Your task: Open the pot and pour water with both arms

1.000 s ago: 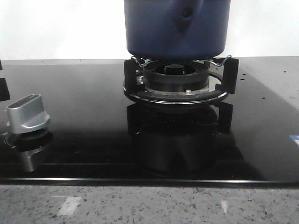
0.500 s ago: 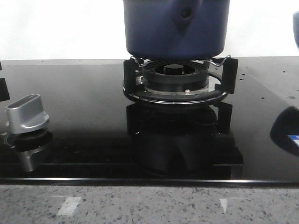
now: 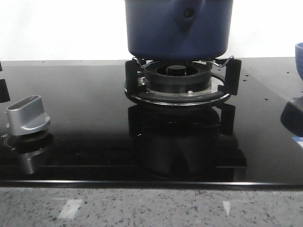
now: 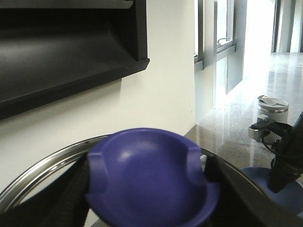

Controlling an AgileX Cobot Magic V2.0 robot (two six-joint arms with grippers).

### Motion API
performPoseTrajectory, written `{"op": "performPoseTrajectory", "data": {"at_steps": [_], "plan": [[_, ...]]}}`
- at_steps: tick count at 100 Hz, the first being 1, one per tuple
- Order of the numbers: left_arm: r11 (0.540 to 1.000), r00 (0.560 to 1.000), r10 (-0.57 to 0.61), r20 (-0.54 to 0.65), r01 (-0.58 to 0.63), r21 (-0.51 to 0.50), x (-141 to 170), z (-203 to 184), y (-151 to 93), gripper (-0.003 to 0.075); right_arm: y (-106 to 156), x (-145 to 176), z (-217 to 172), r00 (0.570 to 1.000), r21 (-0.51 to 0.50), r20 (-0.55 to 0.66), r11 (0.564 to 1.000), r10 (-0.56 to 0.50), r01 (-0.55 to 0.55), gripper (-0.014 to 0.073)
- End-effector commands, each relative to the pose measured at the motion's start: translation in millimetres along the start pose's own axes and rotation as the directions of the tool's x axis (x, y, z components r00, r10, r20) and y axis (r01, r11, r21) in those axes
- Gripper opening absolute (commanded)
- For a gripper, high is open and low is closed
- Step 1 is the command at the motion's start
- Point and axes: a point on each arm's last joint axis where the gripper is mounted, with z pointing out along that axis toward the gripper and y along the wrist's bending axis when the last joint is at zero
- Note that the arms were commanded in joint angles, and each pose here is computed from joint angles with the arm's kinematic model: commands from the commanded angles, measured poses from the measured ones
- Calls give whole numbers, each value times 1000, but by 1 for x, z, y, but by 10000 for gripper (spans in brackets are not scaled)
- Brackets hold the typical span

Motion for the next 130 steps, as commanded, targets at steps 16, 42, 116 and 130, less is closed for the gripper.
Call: {"op": "performPoseTrajectory", "data": {"at_steps": [16,42,116,130], "plan": [[1000,991,-10,131,7,21,-35,-10,-13,347,3,-11,-31,994,4,105,1000,-11,11,426],[995,991,-51,124,40,91,-27,10,-28,347,15,-12,-98,959,-3,280,999,-38,40,483],[956,973,-230,-16,229,183,68,89,-27,347,30,21,-169,889,-18,455,997,-57,73,483],[954,971,-234,-39,237,184,78,93,-26,347,30,20,-169,888,-20,456,997,-55,72,483]]}}
